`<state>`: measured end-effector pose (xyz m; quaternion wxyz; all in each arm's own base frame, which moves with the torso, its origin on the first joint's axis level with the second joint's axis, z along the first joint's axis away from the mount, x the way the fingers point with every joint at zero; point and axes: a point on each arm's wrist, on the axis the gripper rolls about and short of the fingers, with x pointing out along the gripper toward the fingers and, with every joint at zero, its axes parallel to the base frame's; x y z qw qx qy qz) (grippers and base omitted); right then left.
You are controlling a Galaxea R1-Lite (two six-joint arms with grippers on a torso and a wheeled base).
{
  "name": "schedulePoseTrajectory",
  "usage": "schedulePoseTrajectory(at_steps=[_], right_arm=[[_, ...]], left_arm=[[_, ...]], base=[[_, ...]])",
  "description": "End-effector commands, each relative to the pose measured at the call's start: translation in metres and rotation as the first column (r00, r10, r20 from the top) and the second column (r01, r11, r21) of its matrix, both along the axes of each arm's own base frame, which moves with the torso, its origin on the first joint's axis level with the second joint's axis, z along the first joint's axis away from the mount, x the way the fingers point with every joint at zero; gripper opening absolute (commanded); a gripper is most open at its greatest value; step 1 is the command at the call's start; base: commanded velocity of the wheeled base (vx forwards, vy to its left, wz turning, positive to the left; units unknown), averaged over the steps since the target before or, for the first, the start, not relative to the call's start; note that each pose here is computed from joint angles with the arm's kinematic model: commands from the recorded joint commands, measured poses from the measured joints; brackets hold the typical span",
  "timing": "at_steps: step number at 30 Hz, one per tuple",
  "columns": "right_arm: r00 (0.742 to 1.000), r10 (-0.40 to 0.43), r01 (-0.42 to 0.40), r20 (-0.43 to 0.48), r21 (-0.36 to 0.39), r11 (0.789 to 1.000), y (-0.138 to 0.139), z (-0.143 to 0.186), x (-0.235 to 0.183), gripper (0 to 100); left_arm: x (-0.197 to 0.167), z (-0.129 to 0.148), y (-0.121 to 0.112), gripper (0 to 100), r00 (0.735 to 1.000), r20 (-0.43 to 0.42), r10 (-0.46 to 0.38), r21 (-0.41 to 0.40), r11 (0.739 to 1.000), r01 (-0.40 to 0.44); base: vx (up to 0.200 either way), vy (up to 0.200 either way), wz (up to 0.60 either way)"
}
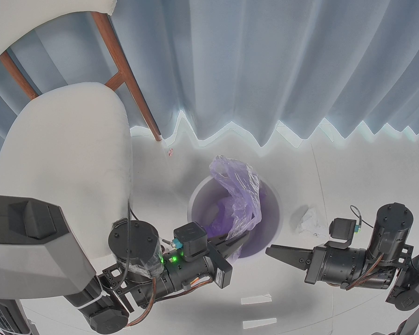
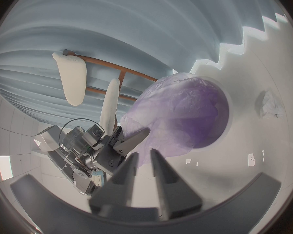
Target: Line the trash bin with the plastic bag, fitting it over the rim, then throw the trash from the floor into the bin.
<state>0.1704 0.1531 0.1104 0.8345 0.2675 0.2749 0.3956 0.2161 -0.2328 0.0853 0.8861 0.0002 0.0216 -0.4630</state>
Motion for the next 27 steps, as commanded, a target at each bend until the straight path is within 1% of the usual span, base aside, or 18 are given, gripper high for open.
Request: schedulePoseTrajectory(at_steps=[1,4,5,6,7,11,15,18,20,23,27], right_arm=[[1.000,0.010,-0.010,-0.012,-0.003,1.000,0.003,-0.002,-0.001,100],[0.999,-0.006,0.008,-0.033,0.064,0.998,0.002,0.009,-0.002,100],[0.999,-0.006,0.009,-0.033,0.068,0.998,0.002,0.009,-0.002,100],[0.998,-0.015,0.021,-0.058,0.099,0.995,0.003,0.017,0.000,100],[0.998,-0.016,0.023,-0.066,0.102,0.995,0.004,0.018,0.000,100],[0.989,-0.040,0.046,-0.140,0.041,0.998,0.002,0.027,0.001,100],[0.977,-0.095,0.091,-0.192,-0.028,0.995,0.002,0.030,0.005,100],[0.973,-0.120,0.115,-0.196,-0.036,0.993,-0.002,0.031,0.008,100],[0.973,-0.122,0.117,-0.196,-0.040,0.992,-0.003,0.030,0.008,100],[0.973,-0.120,0.111,-0.198,-0.054,0.992,-0.003,0.027,0.009,100],[0.977,-0.116,0.108,-0.179,-0.053,0.993,-0.002,0.031,0.010,100]], left_arm=[[-0.003,-0.005,0.001,0,1.000,-0.004,-0.007,0.026,1.000,0.007],[-0.004,-0.009,0.005,0,0.999,0.050,-0.002,0.088,0.996,-0.002],[-0.004,-0.009,0.005,0,0.999,0.054,-0.003,0.091,0.996,-0.002],[-0.004,-0.009,0.007,0,0.996,0.086,-0.005,0.120,0.993,-0.005],[-0.005,-0.010,0.008,0,0.996,0.088,-0.006,0.126,0.992,-0.005],[-0.011,-0.013,0.009,0,0.996,0.090,-0.006,0.153,0.988,-0.008],[-0.018,-0.009,0.012,0,0.995,0.102,-0.020,0.162,0.987,0.003],[-0.028,-0.006,0.018,0,0.994,0.103,-0.032,0.172,0.985,0.014],[-0.035,-0.007,0.018,0,0.994,0.097,-0.041,0.183,0.983,0.023],[-0.045,-0.011,0.018,0,0.996,0.084,0.000,0.218,0.976,-0.019],[-0.055,-0.014,0.013,0,0.997,0.079,0.008,0.233,0.972,-0.026]], base=[[0.000,0.000,0.00],[0.000,0.000,0.00],[0.000,0.000,0.00],[0.000,0.000,0.00],[0.000,0.000,0.00],[0.000,0.000,0.00],[0.000,0.000,0.00],[0.000,0.000,0.00],[0.000,0.000,0.00],[0.000,0.000,0.00],[0.000,0.000,0.00]])
